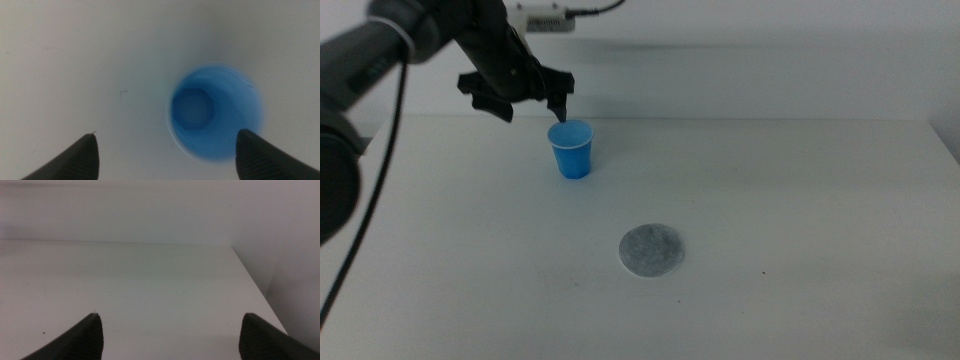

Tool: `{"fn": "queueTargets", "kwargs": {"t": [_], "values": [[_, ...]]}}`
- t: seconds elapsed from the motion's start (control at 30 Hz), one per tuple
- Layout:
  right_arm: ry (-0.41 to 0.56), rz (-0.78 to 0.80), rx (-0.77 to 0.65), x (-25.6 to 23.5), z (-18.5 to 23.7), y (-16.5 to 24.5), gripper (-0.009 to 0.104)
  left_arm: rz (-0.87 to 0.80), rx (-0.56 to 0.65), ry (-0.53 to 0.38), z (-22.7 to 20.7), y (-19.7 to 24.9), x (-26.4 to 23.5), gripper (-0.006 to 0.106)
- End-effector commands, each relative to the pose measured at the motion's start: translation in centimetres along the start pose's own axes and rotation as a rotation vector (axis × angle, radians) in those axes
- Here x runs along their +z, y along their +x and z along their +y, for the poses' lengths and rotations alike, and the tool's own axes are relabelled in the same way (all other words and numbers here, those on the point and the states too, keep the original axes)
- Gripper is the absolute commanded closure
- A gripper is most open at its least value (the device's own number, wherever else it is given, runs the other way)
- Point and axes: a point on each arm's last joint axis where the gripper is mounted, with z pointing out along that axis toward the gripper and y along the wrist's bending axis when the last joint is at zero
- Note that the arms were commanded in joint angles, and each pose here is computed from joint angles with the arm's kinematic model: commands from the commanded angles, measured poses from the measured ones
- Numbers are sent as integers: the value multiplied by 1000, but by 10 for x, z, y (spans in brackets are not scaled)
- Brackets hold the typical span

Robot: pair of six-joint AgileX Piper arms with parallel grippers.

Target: Place an empty cup on a cup mat.

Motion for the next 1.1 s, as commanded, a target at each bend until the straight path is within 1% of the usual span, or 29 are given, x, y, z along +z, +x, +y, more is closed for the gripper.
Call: {"fn": "queueTargets", "kwargs": {"t": [0.0, 0.2, 0.27, 0.37, 0.47, 0.53, 0.63, 0.7, 0.8, 0.87, 0.97, 1.07], "values": [[-1, -8, -10, 0, 0, 0, 2, -9, -24, -12, 0, -3, 14, 7], [-1, -8, -10, 0, 0, 0, 2, -20, -43, -13, 2, -2, 49, 7], [-1, -8, -10, 0, 0, 0, 2, -8, -46, -12, 3, -1, 56, 11], [-1, -8, -10, 0, 0, 0, 2, 9, -52, -8, 3, 2, 65, 20], [-1, -8, -10, 0, 0, 0, 2, 16, -61, 2, 2, 3, 71, 37], [-1, -8, -10, 0, 0, 0, 2, 21, -61, 2, 3, 4, 73, 55], [-1, -8, -10, 0, 0, 0, 2, 36, -79, 31, 0, 5, 73, 85], [-1, -8, -10, 0, 0, 0, 2, 32, -75, 45, -2, 4, 65, 101], [-1, -8, -10, 0, 0, 0, 2, -7, 24, 37, -15, 1, 44, 102], [-1, -8, -10, 0, 0, 0, 2, -16, 55, 48, -31, 5, 26, 102], [-1, -8, -10, 0, 0, 0, 2, -16, 86, 73, -57, 25, 8, 102], [-1, -8, -10, 0, 0, 0, 2, -32, 101, 121, -84, 55, -5, 102]]}}
